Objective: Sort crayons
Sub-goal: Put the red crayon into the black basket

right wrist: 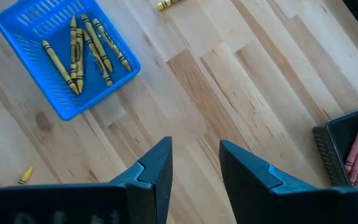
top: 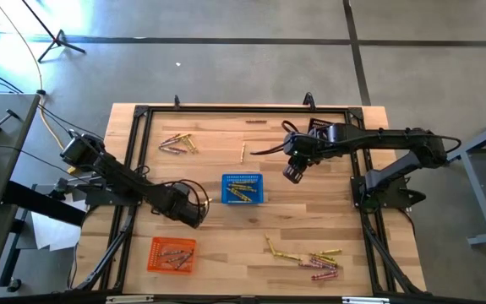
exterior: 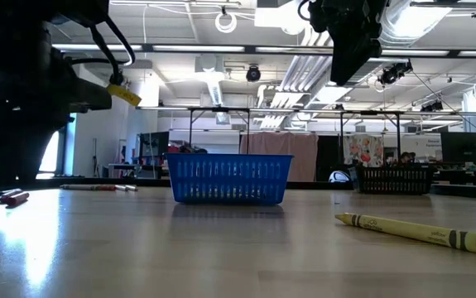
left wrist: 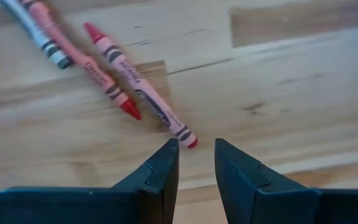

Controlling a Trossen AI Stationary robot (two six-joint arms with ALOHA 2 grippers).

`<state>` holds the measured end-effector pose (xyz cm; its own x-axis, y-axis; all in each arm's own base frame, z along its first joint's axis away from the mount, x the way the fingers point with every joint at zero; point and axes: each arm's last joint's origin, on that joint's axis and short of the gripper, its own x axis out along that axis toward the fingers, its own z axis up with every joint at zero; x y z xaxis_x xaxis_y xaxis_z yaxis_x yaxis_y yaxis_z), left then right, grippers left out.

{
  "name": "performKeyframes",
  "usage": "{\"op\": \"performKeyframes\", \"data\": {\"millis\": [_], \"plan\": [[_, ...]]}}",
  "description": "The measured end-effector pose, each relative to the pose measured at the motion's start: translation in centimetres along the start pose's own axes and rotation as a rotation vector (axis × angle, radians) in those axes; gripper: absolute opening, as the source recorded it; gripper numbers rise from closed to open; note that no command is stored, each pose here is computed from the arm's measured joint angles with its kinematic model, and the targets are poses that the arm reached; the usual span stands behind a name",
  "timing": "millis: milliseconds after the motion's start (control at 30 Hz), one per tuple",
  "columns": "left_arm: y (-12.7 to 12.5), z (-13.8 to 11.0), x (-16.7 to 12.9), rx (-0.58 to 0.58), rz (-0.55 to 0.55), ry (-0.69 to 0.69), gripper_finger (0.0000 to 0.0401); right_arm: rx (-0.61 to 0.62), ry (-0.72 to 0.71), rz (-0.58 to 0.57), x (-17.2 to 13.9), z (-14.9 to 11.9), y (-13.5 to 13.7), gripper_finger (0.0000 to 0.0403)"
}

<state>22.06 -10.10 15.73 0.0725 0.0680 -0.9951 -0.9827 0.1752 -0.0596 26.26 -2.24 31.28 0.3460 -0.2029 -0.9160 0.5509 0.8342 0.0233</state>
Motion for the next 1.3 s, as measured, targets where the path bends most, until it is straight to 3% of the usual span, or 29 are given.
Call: {"op": "performKeyframes", "data": {"millis": [500,700,900,1033,1300], "plan": [[1.0,0.1,2.0,-0.283,-0.032,0.007,0.0087,-0.101,0.025,0.034,0.0,-0.1,0.1,0.0116],[1.3,0.1,2.3,-0.288,-0.02,0.011,0.0076,-0.126,0.028,0.042,0.0,-0.1,0.1,0.0116],[1.3,0.1,2.4,-0.287,-0.028,0.014,0.0008,-0.136,0.058,0.058,0.0,-0.4,0.1,0.0116],[1.1,0.1,2.4,-0.261,-0.049,0.018,0.0008,-0.14,0.087,0.045,-0.2,-0.7,-0.2,0.0116],[-1.5,1.1,0.1,-0.182,-0.24,-0.071,0.0001,-0.086,0.003,0.064,-2.8,0.4,-1.4,0.0116]]}}
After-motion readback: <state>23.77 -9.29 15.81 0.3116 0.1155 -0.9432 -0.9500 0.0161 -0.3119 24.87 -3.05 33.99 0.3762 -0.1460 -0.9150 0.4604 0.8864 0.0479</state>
